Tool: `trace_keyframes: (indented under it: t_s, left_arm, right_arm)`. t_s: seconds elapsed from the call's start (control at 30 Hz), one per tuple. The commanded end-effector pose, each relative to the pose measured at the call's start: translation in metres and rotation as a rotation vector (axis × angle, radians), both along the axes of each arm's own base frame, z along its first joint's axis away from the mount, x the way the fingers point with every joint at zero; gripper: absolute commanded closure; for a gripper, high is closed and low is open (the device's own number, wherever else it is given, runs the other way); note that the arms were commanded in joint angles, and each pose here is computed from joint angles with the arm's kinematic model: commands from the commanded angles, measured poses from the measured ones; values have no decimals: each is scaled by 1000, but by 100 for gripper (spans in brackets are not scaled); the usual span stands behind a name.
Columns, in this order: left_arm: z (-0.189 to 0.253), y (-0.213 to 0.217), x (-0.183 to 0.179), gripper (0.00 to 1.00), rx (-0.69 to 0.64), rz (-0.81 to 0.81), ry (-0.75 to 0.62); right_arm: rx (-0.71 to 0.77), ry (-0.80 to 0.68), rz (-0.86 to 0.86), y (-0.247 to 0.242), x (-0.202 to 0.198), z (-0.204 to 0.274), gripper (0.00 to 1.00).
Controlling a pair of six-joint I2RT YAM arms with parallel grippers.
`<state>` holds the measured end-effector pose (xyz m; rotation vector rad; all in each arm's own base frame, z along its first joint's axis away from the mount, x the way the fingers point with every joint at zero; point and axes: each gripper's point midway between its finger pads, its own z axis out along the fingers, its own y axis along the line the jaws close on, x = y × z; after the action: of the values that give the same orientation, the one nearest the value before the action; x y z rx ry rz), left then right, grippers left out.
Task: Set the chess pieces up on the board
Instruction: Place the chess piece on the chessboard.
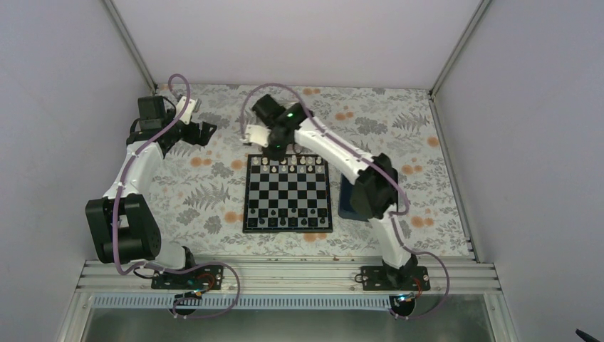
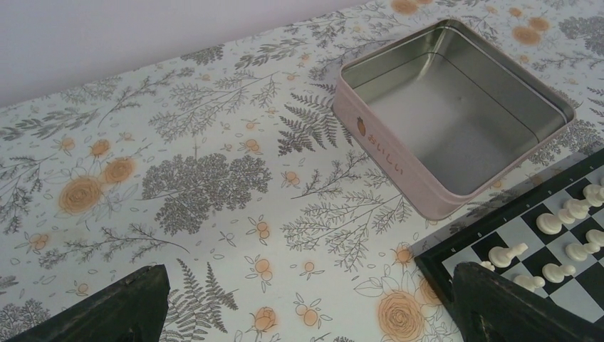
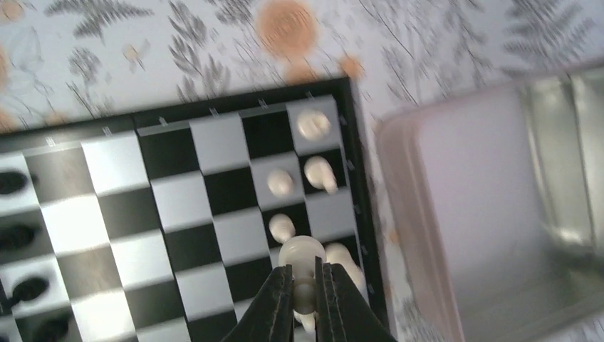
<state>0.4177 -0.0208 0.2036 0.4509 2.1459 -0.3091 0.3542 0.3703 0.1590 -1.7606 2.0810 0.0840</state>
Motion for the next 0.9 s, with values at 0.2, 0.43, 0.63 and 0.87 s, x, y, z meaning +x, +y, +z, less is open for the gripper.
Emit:
trace_keyframes:
  t_s: [0.2,0.43,0.63,0.87]
  left_arm:
    - [17,3,0,2,1,5,-45]
    - [15,1,0,2,-4,0,-41]
    - [14,1,0,2,-5,-2,-39]
    - [14,0,-1,2,-7,-7,-41]
  right_arm:
    - [-91,19,86,47,-10,-65,91]
    - [-25,19,62,63,-7,-74,90]
    - [-25,-9,68,70,-2,-80,89]
    - [-27,-12,67,74,1,-88,88]
